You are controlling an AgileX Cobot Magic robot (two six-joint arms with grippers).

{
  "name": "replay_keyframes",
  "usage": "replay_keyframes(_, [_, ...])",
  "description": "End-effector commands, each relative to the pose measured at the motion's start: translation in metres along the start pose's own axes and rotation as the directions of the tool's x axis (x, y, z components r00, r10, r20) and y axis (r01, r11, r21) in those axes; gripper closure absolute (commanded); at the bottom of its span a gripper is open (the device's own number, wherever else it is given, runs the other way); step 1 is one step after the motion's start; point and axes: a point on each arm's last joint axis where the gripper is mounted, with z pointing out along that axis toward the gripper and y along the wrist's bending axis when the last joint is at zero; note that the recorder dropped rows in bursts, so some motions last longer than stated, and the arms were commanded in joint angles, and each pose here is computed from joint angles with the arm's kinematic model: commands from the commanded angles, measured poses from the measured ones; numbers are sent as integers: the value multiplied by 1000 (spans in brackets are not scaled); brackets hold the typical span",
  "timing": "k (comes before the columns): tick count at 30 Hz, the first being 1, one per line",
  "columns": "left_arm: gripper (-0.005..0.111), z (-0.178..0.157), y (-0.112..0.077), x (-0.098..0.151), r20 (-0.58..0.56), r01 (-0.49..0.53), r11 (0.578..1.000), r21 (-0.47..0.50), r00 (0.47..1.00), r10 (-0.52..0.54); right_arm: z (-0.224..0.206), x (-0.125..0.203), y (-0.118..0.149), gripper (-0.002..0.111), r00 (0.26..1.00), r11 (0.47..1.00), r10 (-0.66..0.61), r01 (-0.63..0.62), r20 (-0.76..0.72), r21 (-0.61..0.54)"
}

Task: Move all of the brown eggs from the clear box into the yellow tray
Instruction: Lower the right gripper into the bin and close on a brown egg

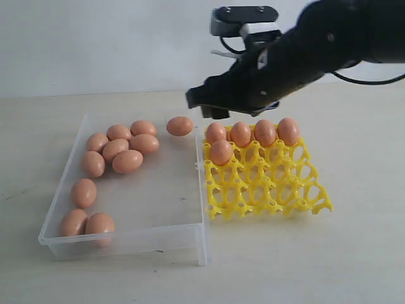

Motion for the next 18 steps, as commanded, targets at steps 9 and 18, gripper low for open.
replay_keyframes(9, [107,-1,0,-2,18,5,1000,-2,1000,-5,97,15,123,51,856,962,-108,-39,-505,-271])
replay_keyframes(18, [107,-1,0,-2,18,5,1000,-2,1000,-5,140,18,158,51,762,948,-209,6,-613,-317])
